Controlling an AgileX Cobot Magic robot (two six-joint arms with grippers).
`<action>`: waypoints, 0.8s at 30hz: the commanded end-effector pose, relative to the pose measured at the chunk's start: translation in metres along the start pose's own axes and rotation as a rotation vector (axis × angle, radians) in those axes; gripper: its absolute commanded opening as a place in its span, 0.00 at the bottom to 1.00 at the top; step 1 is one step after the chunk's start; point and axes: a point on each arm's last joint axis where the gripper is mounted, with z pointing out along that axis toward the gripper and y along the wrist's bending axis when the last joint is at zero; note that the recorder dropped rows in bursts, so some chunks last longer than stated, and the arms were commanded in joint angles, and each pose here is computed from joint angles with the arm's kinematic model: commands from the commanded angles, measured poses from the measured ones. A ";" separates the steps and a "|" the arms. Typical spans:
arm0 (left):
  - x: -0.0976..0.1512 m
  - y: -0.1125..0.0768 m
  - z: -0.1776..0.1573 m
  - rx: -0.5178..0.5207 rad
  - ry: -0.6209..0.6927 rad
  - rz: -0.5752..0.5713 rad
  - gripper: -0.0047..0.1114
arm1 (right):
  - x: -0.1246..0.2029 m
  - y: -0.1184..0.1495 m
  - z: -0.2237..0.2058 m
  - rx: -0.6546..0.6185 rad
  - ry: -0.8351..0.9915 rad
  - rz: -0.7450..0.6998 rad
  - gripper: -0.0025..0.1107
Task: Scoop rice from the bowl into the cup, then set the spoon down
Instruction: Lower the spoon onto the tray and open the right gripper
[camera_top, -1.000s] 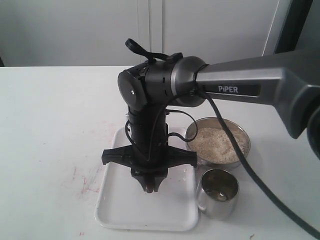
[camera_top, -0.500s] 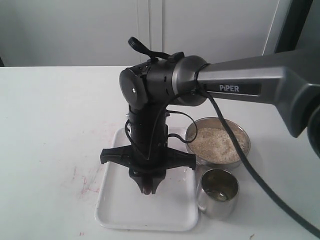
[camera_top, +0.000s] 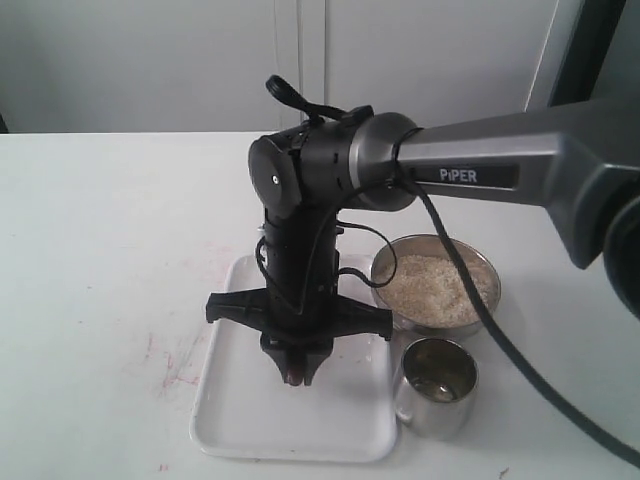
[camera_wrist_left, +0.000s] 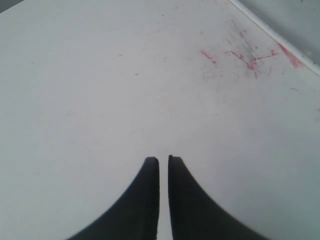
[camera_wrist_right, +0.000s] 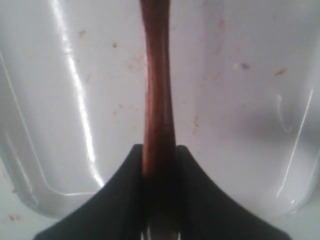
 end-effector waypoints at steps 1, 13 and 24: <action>0.007 -0.002 0.001 0.023 0.054 -0.009 0.16 | -0.006 -0.002 0.013 0.016 0.008 -0.029 0.02; 0.007 -0.002 0.001 0.023 0.054 -0.009 0.16 | -0.007 -0.001 0.012 0.002 -0.001 -0.059 0.21; 0.007 -0.002 0.001 0.023 0.054 -0.009 0.16 | -0.008 0.003 0.000 -0.021 -0.023 -0.064 0.24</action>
